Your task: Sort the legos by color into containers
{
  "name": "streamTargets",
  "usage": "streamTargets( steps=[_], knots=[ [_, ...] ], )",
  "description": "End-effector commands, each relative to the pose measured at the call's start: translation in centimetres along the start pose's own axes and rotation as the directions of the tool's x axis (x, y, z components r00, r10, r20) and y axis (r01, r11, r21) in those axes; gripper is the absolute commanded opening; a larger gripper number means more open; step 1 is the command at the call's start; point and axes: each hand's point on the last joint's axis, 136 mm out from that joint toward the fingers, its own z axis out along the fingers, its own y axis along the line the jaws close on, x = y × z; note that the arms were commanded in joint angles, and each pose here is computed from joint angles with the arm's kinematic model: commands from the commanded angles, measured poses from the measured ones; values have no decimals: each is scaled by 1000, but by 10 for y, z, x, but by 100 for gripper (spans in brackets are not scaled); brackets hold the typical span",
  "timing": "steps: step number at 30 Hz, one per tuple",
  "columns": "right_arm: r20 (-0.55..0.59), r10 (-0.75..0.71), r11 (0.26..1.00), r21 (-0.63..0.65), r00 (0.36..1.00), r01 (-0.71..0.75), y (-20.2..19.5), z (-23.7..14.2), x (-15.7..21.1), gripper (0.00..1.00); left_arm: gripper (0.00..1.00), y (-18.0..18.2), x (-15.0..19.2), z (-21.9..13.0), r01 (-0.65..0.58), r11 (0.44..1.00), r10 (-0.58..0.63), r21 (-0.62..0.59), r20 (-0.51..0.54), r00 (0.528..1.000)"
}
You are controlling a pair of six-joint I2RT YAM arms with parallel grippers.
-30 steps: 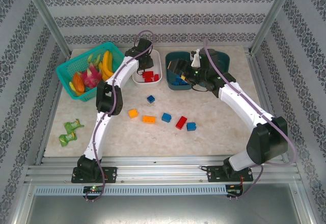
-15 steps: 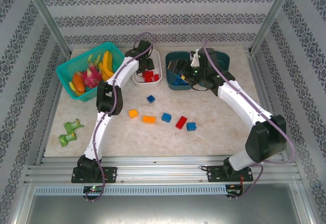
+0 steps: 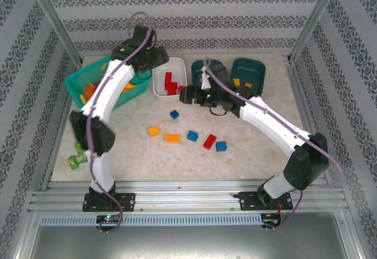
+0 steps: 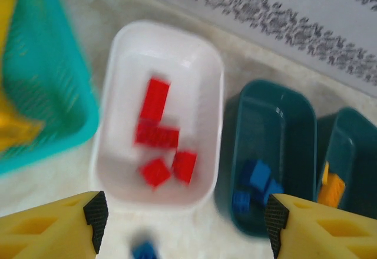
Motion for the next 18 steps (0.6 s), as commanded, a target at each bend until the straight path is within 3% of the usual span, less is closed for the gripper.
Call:
streamTargets(
  steps=[1, 6, 9, 18],
  knots=[
    [-68, -105, 993, 56, 992, 109, 10, 24, 25, 83, 74, 54, 56, -31, 107, 990, -115, -89, -88, 990],
    [-178, -177, 981, 53, 968, 189, 37, 67, 64, 82, 78, 120, 143, -92, 180, 977, -195, -115, -137, 971],
    [-243, -199, 971, 79, 949, 224, 44, 94, 84, 81, 83, 151, 178, -129, 185, 978, -197, -101, -128, 972],
    [-368, -199, 933, 214, 908, 291, 36, 158, 109, 81, 89, 173, 224, -197, 162, 985, -155, 55, -112, 981]
  ],
)
